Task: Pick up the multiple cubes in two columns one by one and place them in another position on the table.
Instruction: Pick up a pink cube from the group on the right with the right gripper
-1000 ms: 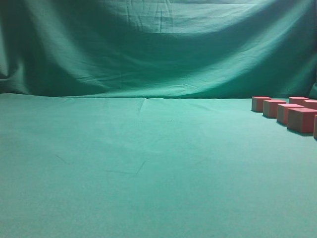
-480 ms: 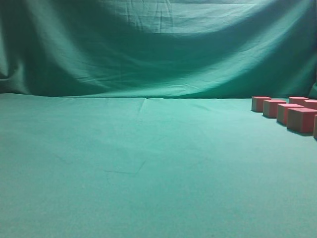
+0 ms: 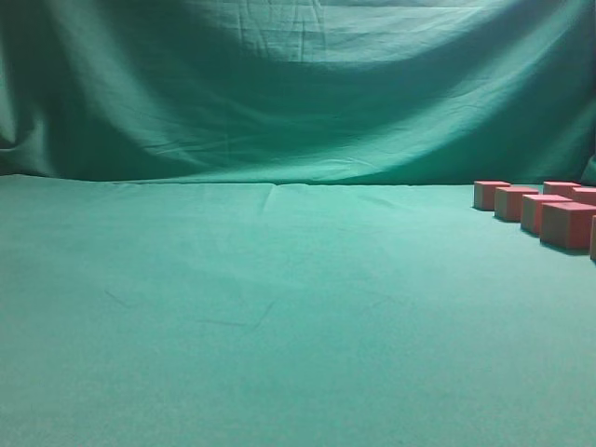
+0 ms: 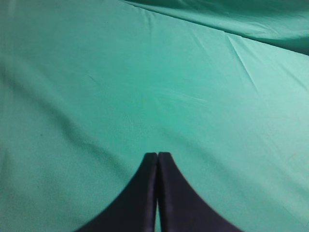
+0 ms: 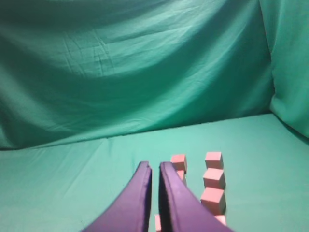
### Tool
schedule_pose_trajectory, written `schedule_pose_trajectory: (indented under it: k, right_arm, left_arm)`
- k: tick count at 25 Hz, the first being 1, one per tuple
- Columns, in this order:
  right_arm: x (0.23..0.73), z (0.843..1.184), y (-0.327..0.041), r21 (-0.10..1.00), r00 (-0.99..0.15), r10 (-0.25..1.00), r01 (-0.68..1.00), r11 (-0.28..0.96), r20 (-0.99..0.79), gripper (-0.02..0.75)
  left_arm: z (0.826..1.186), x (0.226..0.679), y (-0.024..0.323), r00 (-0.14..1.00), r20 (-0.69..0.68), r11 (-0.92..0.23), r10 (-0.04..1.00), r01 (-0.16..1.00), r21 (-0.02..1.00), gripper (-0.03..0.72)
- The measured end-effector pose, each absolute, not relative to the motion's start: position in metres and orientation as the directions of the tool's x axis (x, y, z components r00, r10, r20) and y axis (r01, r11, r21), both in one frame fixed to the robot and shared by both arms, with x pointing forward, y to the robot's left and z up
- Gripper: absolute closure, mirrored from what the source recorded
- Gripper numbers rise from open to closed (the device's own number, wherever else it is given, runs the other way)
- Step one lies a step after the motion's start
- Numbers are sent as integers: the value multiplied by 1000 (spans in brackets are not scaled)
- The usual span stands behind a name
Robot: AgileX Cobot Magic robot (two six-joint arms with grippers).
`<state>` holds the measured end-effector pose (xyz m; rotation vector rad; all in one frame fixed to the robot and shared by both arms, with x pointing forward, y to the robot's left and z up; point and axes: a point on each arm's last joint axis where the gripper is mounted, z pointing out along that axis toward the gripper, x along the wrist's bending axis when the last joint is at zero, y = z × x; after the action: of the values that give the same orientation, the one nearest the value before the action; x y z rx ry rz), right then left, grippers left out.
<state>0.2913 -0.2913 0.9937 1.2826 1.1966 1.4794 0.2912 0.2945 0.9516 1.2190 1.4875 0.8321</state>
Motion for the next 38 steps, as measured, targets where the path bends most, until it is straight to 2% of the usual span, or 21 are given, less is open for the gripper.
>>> schedule_pose_trajectory:
  k: [8,11,12,14,17,18,21,27,31,38]
  right_arm:
    - [310,1040,-289,943,-87,987,318,-99,133,689]
    - [324,1046,-287,878,-66,988,469,-94,141,689]
    - [324,1046,-287,878,-66,988,469,-94,141,689]
    - [338,1042,-284,798,-50,991,599,-73,128,689]
    - [352,1040,-279,728,-108,990,685,11,86,689]
    - [356,1040,-277,705,-136,987,708,41,80,738]
    - [372,1039,-270,609,-189,978,788,97,90,738]
    - [411,1038,-261,474,-219,972,867,152,89,738]
    - [434,1032,-243,421,-289,957,873,247,38,738]
    - [470,1006,-230,338,-263,964,904,261,-41,738]
  left_arm:
    - [952,291,295,7,-268,255,963,276,927,688]
    - [952,291,295,7,-268,255,963,276,927,688]
    - [952,291,295,7,-268,255,963,276,927,688]
    - [952,291,295,7,-268,255,963,276,927,688]
    - [952,291,295,7,-268,255,963,276,927,688]
    - [952,291,295,7,-268,255,963,276,927,688]
    - [952,291,295,7,-268,255,963,276,927,688]
    - [952,291,295,7,-268,255,963,276,927,688]
    - [952,291,295,7,-268,255,963,276,927,688]
    - [952,291,295,7,-268,255,963,276,927,688]
